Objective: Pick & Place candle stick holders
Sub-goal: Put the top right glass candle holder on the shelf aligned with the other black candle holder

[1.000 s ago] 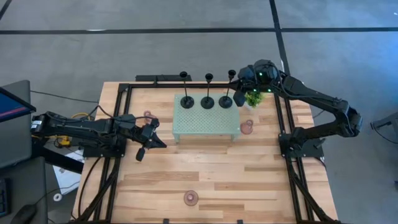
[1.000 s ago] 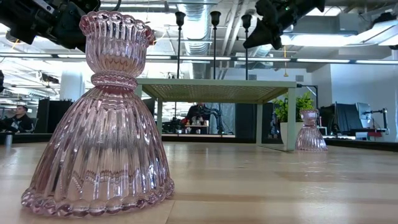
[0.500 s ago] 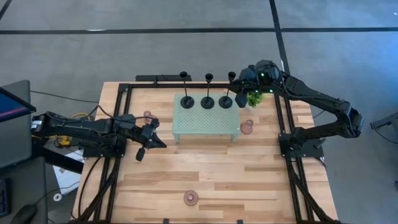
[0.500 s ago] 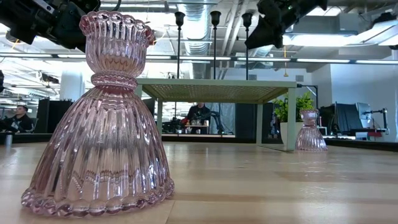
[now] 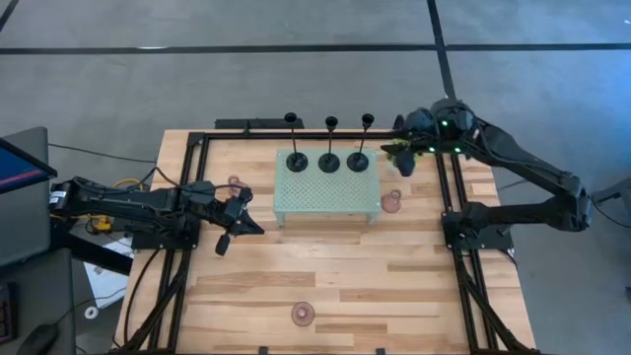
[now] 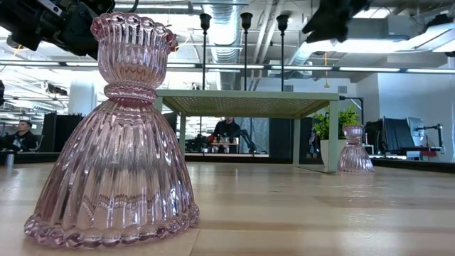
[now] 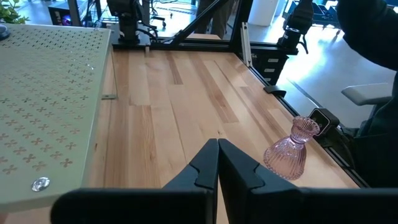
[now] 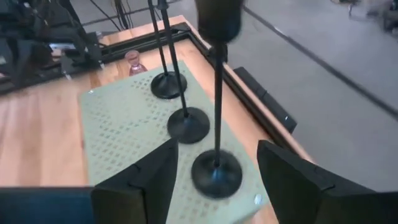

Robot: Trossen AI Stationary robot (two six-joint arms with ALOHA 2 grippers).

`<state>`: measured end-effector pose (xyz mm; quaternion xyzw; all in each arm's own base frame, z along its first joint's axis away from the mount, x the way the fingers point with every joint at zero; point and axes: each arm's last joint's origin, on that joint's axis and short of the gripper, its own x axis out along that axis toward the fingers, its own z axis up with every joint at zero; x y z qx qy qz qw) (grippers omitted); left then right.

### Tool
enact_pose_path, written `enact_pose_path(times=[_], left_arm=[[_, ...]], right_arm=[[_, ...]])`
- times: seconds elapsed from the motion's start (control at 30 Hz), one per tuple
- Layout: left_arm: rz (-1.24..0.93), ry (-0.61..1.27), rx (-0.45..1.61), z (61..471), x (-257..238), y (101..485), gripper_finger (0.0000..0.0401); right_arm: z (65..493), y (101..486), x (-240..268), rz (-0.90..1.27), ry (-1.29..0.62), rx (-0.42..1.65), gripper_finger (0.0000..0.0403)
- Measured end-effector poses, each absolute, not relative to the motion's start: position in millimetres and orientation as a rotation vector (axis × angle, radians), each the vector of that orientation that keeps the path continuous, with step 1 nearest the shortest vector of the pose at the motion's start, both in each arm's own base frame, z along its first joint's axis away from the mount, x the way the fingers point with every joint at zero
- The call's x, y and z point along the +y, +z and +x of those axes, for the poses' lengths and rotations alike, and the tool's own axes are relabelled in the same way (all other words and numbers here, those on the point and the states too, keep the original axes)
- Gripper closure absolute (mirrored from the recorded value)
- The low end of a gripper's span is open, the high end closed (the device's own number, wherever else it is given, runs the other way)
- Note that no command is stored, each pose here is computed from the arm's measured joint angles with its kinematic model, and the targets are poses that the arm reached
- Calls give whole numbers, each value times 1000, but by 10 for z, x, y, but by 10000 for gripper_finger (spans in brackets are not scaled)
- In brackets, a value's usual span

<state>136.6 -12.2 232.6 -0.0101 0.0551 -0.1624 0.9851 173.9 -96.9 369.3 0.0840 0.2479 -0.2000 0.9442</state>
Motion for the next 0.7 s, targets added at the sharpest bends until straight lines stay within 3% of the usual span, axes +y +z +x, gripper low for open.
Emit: enact_pose_path(times=[0.27,0.7], left_arm=[[-20,-326,111,1366,-122,2326,391],[-20,-327,111,1366,-122,2326,391]], right_arm=[[1388,3740,-695,339,-415,534,208],[1156,3628,-290,458,-454,707,277]])
